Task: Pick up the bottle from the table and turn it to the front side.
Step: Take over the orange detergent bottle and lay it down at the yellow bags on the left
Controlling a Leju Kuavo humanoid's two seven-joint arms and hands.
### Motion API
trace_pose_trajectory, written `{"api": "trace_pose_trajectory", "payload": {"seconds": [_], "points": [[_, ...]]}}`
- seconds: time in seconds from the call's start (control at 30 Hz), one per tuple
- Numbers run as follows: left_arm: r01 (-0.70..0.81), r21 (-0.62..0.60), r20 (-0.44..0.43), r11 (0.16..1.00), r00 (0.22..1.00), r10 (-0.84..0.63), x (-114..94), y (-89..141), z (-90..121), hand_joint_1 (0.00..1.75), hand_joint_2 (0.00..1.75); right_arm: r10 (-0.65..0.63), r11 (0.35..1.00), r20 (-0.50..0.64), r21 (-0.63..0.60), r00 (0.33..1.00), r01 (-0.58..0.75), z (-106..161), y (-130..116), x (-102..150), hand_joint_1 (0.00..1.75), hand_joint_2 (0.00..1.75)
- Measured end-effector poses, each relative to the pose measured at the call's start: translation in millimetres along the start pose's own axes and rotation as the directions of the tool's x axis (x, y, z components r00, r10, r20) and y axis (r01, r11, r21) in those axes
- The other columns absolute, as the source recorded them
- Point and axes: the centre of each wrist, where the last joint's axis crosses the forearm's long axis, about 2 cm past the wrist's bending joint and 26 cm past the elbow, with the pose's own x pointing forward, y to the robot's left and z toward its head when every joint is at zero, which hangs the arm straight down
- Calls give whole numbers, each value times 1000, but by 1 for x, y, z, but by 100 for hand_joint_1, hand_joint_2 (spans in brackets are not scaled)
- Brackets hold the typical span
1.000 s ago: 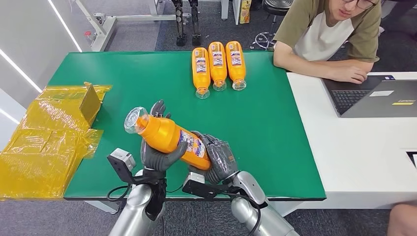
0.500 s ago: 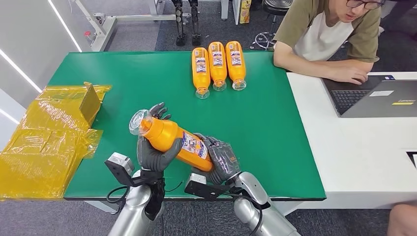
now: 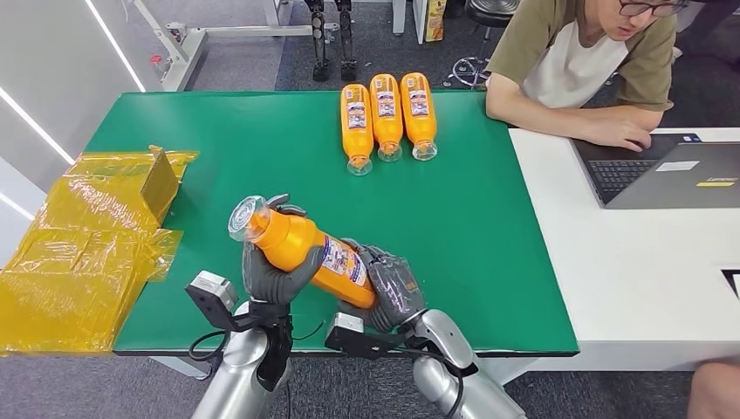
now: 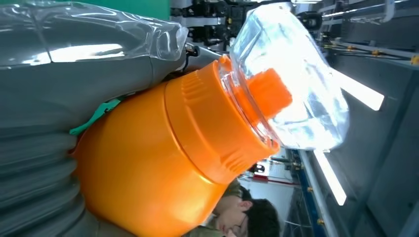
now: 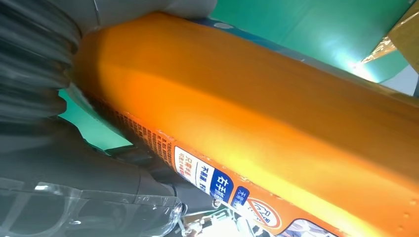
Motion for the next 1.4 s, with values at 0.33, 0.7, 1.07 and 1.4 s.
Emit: {"api": "trace_pose_trajectory", "payload": {"seconds": [0.33,0.7,1.07,1.4], "points": [[143,82,19,986,989,-145,7,5,-6,175,175,-51,992,36,-116,998,55,5,12,17,0,175],[476,296,7,828,866,-501,26,39,-25,175,175,-187,936,113,-280,976,212,5,15,38,0,175],[884,307,-130,353,406,-905,64,182,-93,175,175,-314,862,167,-361,934,355,8,19,49,0,175],[956,-223,-166,-189,-228,-959,75,243,-108,175,175,-302,867,151,-367,941,337,16,14,70,0,175]]}}
